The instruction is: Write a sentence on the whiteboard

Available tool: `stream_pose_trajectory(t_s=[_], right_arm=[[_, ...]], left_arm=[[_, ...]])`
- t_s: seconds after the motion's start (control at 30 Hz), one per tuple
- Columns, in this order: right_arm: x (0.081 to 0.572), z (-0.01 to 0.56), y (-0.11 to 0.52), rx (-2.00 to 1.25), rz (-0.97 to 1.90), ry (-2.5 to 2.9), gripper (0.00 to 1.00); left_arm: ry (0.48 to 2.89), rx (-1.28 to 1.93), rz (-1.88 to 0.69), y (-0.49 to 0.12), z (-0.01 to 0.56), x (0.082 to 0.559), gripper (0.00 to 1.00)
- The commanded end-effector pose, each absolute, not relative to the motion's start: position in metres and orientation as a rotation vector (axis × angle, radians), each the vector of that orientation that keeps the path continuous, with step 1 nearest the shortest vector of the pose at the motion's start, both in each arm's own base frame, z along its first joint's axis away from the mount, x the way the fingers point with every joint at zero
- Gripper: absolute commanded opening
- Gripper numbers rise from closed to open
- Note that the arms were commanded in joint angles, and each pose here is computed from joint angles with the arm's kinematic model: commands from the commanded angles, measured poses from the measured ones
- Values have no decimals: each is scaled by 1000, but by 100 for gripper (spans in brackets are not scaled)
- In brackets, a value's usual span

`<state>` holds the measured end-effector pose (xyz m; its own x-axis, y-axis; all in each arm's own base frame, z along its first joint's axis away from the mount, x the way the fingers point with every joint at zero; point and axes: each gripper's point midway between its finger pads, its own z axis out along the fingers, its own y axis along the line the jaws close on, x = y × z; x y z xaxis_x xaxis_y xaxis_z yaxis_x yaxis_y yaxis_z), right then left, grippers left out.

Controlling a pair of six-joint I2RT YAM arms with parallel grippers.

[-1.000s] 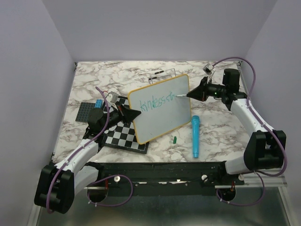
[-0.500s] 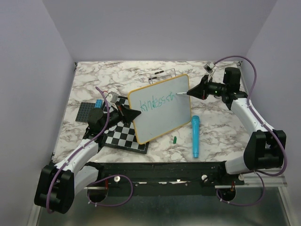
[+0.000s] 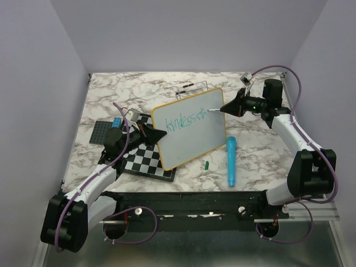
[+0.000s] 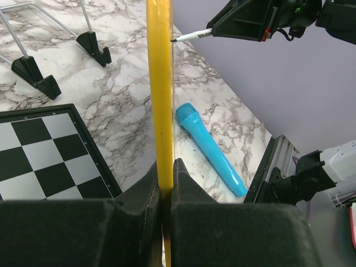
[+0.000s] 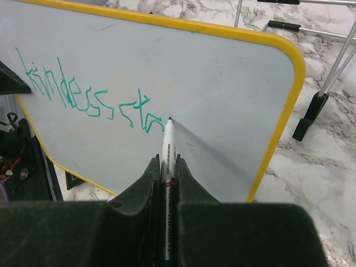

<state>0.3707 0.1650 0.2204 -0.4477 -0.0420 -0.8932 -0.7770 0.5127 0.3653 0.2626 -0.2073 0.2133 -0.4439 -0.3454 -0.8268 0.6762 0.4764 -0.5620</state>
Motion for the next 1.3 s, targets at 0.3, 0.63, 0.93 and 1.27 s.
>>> stream_pose_trajectory(t_s=[0.3, 0.63, 0.93, 1.27], right_arm=[[367, 210, 163, -710, 1013, 1869, 1], [354, 199, 163, -727, 1037, 1894, 1], [363, 212, 163, -722, 1024, 1867, 1], [380, 227, 161, -690, 981, 1845, 1]], left_arm=[[1553, 387, -1201, -213, 238, 257, 0], [1554, 384, -1201, -213, 239, 258, 0], [1557, 384, -1203, -213, 237, 258, 0], [1556, 386, -1201, -213, 237, 258, 0]])
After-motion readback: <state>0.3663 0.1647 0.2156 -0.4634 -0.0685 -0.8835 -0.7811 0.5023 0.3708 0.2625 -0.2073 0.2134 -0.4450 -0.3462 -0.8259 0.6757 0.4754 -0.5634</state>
